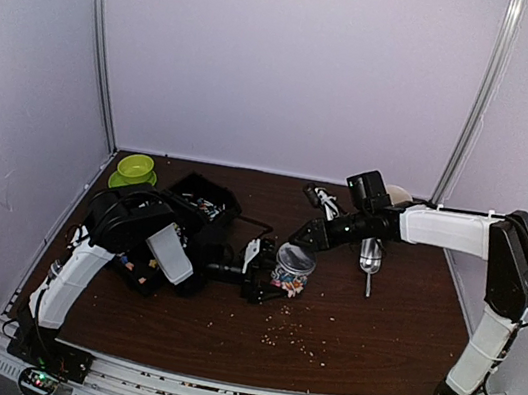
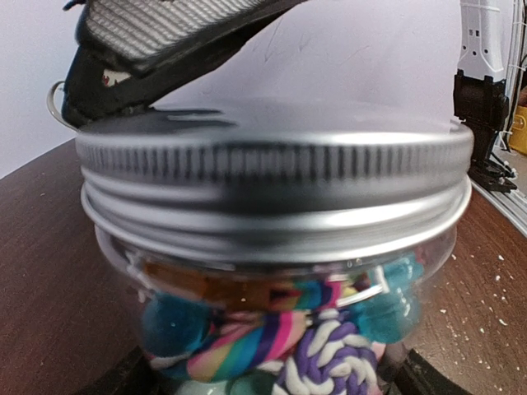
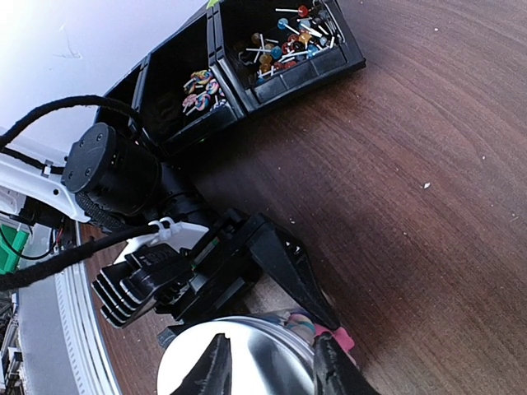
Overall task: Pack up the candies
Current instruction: Screw the box lid onto the packing bottle.
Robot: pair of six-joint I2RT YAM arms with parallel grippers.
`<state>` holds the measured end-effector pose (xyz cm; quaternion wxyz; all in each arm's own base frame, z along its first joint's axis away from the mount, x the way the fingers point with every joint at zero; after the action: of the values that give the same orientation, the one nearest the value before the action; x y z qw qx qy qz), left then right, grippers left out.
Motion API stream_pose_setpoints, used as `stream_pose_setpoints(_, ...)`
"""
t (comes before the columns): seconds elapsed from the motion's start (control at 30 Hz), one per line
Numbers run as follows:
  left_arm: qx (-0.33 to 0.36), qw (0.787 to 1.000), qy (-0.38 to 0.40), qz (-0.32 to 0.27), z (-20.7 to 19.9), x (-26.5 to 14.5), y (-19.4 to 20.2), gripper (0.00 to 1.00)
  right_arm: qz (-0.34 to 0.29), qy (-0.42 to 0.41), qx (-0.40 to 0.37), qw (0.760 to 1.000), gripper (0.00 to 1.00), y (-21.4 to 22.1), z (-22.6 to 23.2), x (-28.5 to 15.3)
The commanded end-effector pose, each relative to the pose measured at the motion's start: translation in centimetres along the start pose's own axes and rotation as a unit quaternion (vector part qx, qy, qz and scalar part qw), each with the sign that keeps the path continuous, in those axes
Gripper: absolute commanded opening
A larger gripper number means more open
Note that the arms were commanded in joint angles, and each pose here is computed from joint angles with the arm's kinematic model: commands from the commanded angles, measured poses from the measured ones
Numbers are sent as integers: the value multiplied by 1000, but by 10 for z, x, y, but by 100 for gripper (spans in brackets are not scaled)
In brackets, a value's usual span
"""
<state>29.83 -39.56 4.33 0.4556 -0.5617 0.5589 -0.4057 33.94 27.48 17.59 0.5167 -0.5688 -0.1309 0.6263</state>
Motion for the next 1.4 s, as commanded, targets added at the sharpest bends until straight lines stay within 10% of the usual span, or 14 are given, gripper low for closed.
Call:
stream_pose_setpoints(0.0, -53, 998, -21, 32, 14, -9, 27, 80, -6, -12, -5, 1000, 33, -3, 4, -4)
stream_pose_setpoints(1.37, -57, 998, -35, 20, 18, -13, 25, 80, 23, -15, 16, 999, 14, 63, 45, -38)
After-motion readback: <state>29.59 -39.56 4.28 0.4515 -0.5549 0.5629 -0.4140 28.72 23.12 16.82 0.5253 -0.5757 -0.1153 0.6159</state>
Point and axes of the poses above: each gripper's point midway between its finger pads, its own x axis out along the fingers, its own z axis along the line the jaws close on, y = z × x, the point moved 7 cm from there along -x, back along the fingers, and after that the axes turned 13 degrees about -x, right-handed, at the moved point
